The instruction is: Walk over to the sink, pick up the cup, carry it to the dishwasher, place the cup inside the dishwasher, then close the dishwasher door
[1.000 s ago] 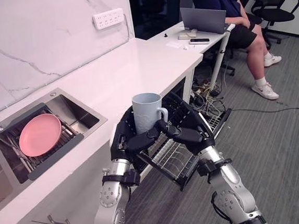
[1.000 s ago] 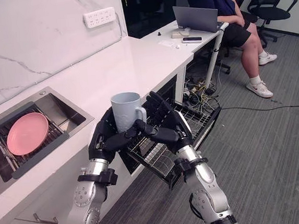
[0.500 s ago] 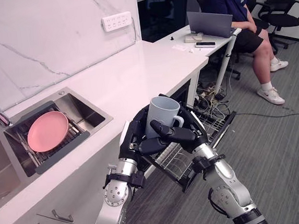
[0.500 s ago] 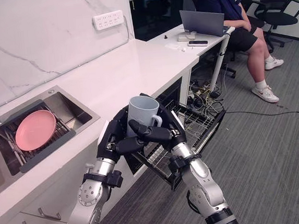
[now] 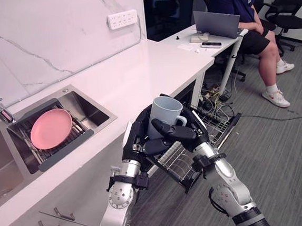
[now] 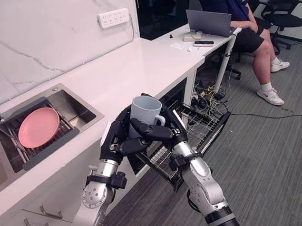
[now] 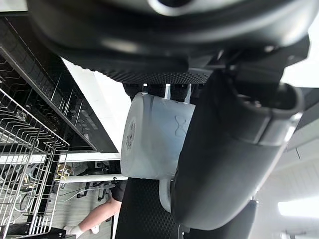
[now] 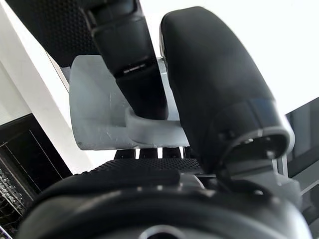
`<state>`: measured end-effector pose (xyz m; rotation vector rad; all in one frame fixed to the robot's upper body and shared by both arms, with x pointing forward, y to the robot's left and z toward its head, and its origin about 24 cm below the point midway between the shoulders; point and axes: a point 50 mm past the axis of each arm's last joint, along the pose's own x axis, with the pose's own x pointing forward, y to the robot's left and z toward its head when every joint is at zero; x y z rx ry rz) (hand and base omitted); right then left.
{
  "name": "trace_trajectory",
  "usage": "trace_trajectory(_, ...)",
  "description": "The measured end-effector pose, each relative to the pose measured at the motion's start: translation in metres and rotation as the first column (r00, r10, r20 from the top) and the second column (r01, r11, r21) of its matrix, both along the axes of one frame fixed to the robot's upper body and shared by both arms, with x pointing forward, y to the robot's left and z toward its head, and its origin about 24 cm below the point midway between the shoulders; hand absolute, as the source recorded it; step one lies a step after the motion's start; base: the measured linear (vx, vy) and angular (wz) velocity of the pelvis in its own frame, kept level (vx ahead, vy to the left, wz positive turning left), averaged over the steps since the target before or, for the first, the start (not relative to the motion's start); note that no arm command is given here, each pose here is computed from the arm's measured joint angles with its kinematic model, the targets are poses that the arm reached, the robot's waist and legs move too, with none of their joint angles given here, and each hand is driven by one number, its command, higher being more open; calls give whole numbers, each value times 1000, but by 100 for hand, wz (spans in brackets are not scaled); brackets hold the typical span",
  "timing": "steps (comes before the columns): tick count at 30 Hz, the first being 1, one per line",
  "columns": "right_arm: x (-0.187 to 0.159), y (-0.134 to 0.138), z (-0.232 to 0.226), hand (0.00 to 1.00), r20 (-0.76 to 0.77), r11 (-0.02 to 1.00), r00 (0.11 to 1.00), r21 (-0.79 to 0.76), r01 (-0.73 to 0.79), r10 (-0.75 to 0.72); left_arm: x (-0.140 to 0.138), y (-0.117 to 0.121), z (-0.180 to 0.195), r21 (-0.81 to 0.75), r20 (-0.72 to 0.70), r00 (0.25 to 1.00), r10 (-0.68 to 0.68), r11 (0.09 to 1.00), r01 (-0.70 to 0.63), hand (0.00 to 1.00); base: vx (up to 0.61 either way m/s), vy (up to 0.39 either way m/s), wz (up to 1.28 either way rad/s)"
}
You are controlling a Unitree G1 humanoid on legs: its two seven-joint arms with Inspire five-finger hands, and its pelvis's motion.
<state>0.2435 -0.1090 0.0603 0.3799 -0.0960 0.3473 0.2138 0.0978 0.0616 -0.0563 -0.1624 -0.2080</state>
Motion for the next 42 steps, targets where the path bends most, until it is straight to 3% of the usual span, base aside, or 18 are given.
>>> trace_trajectory(5,-6,2,1,30,41,985,993,-133,113,-109,-5,-1,-5,-37,-31,999,25,999,-26,90,-1,-7,1)
trace_trajectory(7,-3,-22,0,30,37,930,945,-166,327,-326,-7,11,-10,-61,-61,993,98,993,-102,90,-19,-10,8)
trace_trajectory(10,-8,-61,-2,30,60,809,843,-253,530,-534,-15,34,-20,-59,-114,972,207,975,-215,90,-6,-2,2)
trace_trajectory(12,-15,-73,-2,30,83,756,806,-301,581,-587,-21,39,-26,-37,-141,965,222,973,-229,90,0,0,0)
trace_trajectory(16,-19,-71,0,30,129,724,799,-359,589,-587,-26,27,-32,-38,-168,974,150,987,-159,90,0,0,0)
trace_trajectory(20,-17,-60,-3,30,124,766,843,-364,529,-523,-28,15,-36,-64,-187,980,67,995,-80,90,0,0,0)
trace_trajectory(28,-3,-74,-60,30,-94,768,907,-573,287,-410,-36,25,-74,-72,-352,936,7,997,-35,90,1,-5,6)
trace_trajectory(36,50,-98,-35,30,-3,683,898,-651,332,-439,-26,49,-96,15,-427,900,86,996,-88,90,-163,-9,33)
trace_trajectory(42,80,-103,-6,30,70,646,886,-658,387,-459,-23,73,-99,55,-433,871,231,972,-230,90,-128,-27,27)
